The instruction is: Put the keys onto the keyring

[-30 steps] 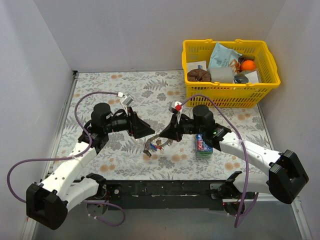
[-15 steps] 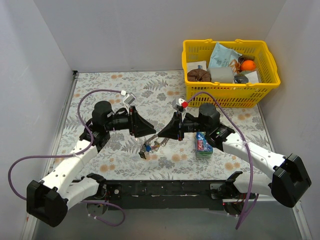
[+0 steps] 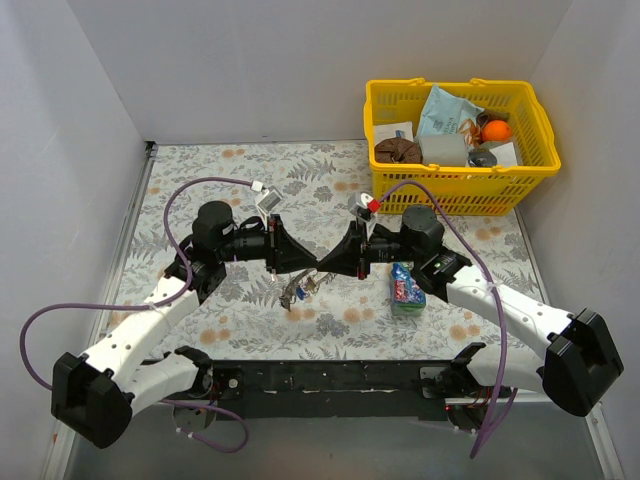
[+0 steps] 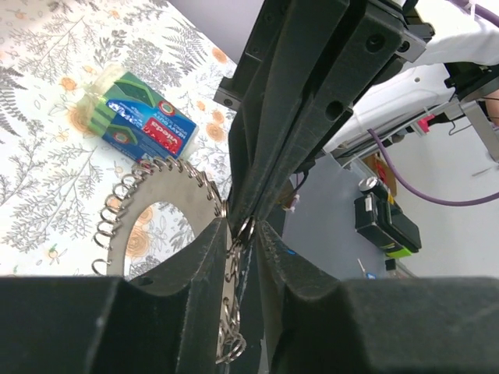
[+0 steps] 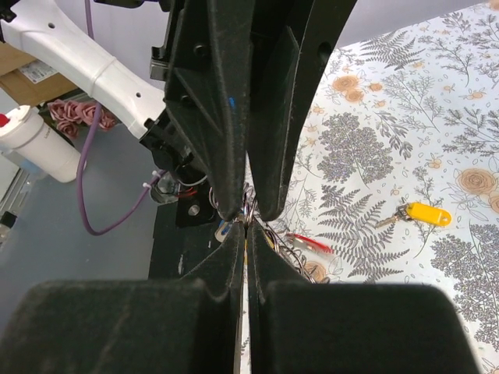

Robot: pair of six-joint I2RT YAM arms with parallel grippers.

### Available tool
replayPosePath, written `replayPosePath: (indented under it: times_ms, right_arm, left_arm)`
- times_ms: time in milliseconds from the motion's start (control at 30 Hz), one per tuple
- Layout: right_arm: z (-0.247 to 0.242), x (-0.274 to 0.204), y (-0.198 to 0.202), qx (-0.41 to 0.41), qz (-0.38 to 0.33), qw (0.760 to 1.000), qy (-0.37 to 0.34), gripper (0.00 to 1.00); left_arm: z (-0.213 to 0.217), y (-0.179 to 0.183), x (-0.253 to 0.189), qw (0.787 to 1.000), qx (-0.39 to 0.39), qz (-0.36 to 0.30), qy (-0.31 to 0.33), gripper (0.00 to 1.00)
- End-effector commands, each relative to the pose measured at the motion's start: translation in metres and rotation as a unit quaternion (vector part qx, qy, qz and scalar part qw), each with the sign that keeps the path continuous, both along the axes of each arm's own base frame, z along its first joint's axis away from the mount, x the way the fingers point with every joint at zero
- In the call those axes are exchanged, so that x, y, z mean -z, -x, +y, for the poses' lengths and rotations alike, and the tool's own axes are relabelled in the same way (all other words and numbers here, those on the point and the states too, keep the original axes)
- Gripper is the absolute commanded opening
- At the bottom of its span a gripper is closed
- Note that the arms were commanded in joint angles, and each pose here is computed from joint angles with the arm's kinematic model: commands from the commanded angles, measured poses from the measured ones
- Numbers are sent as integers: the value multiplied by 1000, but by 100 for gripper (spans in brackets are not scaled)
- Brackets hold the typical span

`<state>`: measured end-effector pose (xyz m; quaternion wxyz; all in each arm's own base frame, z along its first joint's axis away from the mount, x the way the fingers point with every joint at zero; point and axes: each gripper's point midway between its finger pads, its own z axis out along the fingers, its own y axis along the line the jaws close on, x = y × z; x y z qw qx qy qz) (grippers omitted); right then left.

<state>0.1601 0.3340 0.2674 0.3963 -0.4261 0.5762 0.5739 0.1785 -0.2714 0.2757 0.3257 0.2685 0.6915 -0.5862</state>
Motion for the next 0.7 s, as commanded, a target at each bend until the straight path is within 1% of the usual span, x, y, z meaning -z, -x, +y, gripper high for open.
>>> replayPosePath:
  times_ms: [0,33,133,167,200,300,367,400,467,500,533,600,633,667]
  right_arm:
    - [-2,-37,3,-7,-48,998,-50,1]
    - [-2,-37,3,-8,-48,998,-50,1]
    - [-2,-37,3,-8,-47,998,-50,1]
    - [-2,-37,3,-9,-48,997,-51,1]
    - [-2,-36,4,-10,-46,998,-50,1]
    - [-1,-36,4,-12,-44,998,-50,1]
    - [-1,-34,3,-12,-41,998,-48,1]
    - [-1,-34,3,-12,-41,998,-47,1]
    - [0,-34,2,-11,-40,998,-43,2]
    - [0,-34,0,-8,-40,998,-41,6]
    - [0,-34,-1,-6,-46,998,-39,17]
    - [-2,-36,-5,2,-50,998,-34,30]
    - [-3,-37,-7,5,-53,998,-33,41]
    - [-5,-37,-9,11,-60,998,-26,45]
  left_arm:
    - [-1,-4,-16,1000,-10,-29,5,19]
    - [-1,-5,-17,999,-13,-32,6,15]
    - [-1,-7,-20,999,-18,-35,7,8]
    - [-1,-8,-22,999,-18,-36,8,3]
    - [-2,-7,-22,999,-17,-35,7,0]
    - [-3,-8,-22,999,-17,-34,6,0]
    - [-3,-10,-28,999,-19,-45,8,0]
    - [-3,-8,-25,999,-19,-36,1,0]
    - [-2,-10,-25,999,-22,-44,-5,0]
    - [-2,-11,-26,999,-24,-43,-11,0]
    - [-1,-12,-27,998,-26,-46,-14,0]
    - [-1,-14,-29,998,-30,-53,-28,0]
    - [-1,-14,-29,998,-29,-53,-33,0]
    - [0,-16,-29,997,-32,-53,-40,0]
